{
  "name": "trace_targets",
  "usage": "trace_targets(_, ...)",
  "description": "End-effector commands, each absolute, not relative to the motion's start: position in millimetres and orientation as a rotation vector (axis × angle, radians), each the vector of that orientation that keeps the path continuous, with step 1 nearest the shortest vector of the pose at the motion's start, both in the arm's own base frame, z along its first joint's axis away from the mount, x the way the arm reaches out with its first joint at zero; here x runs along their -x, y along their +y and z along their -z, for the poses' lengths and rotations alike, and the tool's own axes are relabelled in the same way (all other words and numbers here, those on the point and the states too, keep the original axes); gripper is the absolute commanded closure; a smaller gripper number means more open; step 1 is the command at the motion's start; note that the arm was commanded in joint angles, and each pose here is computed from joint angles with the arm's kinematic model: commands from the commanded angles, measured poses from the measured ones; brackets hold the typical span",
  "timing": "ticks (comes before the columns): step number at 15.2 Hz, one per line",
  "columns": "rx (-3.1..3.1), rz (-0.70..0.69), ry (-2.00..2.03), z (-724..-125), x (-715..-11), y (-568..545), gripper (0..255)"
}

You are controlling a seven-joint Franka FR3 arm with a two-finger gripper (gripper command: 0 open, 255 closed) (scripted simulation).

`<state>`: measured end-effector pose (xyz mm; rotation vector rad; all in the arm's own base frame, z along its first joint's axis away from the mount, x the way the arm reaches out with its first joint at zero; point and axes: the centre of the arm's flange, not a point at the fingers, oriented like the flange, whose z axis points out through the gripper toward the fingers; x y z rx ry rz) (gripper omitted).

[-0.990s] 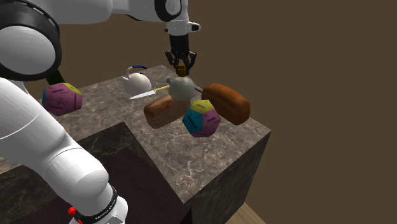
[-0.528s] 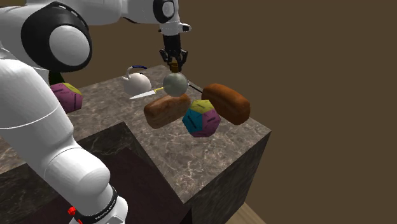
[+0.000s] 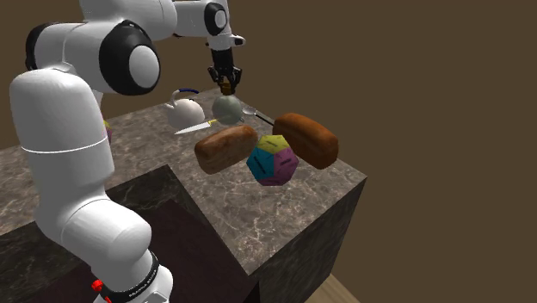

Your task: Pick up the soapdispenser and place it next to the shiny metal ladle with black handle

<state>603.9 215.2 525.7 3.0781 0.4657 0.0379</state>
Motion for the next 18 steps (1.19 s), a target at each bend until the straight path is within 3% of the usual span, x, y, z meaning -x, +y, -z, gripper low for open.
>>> trace_targets(1,-3.079,-0.04,0.464,-519,-615,238,255)
trace_targets(9,-3.079,-0.04,0.464,-492,-661,338,255)
trace_targets(18,-3.079,-0.04,0.464,-445,-661,338,255)
